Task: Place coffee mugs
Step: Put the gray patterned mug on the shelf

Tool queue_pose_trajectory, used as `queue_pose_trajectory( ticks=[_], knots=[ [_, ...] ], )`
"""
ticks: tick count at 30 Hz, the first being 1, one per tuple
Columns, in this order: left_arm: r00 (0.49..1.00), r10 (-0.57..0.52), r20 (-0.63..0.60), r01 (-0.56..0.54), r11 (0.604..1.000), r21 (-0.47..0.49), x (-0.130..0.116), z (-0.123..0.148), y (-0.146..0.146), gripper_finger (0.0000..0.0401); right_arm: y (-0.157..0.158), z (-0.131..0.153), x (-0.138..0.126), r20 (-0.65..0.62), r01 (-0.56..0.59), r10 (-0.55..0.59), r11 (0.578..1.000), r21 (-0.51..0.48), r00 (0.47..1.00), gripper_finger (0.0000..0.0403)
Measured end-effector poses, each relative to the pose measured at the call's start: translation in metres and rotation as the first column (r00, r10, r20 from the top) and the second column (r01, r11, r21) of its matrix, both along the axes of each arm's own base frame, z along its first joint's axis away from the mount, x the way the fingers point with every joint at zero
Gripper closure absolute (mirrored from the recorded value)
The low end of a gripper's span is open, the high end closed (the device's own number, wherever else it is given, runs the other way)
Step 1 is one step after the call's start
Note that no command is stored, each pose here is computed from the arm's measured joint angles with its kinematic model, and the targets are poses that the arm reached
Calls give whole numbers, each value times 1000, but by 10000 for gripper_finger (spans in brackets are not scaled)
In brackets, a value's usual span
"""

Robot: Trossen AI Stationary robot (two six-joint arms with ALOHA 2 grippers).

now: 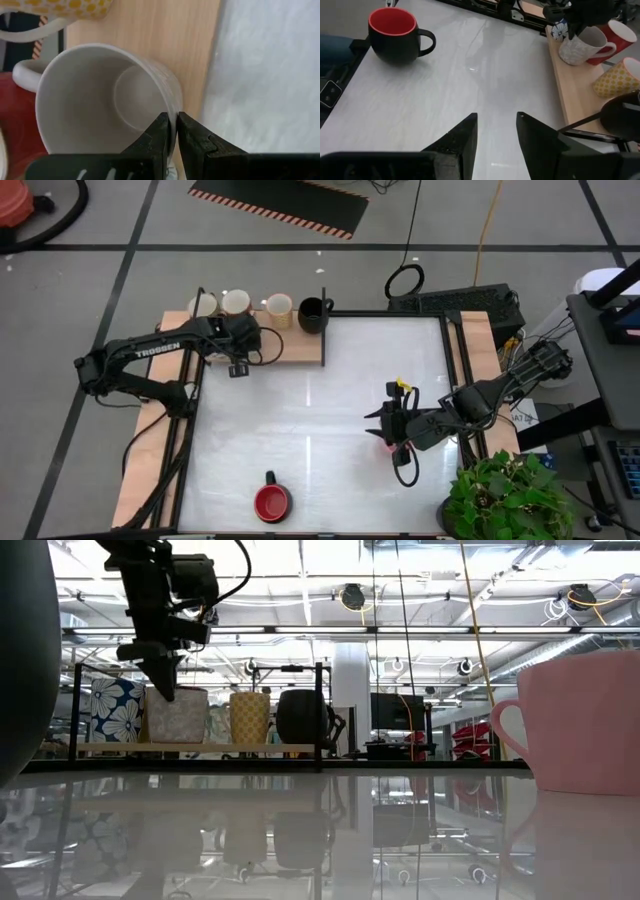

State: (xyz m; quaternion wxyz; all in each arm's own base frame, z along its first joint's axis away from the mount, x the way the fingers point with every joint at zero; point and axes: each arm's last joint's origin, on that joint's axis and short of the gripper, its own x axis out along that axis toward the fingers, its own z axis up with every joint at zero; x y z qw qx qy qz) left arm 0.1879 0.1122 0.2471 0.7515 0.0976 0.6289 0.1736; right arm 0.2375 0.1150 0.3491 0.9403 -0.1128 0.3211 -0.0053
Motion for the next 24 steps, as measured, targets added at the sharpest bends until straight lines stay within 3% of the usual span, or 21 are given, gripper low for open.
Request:
queue_pose_trajectory(
  ticks=[15, 24],
  knots=[
    [1000, -22, 5, 22, 999, 41, 11, 0, -20, 360, 0, 0, 0, 0, 0, 0, 1000, -1, 1000, 275],
    [1000, 8, -24, -3, 981, 193, 15, 2, -30, 271, 0, 0, 0, 1, 0, 0, 1000, -1, 1000, 275]
  ],
)
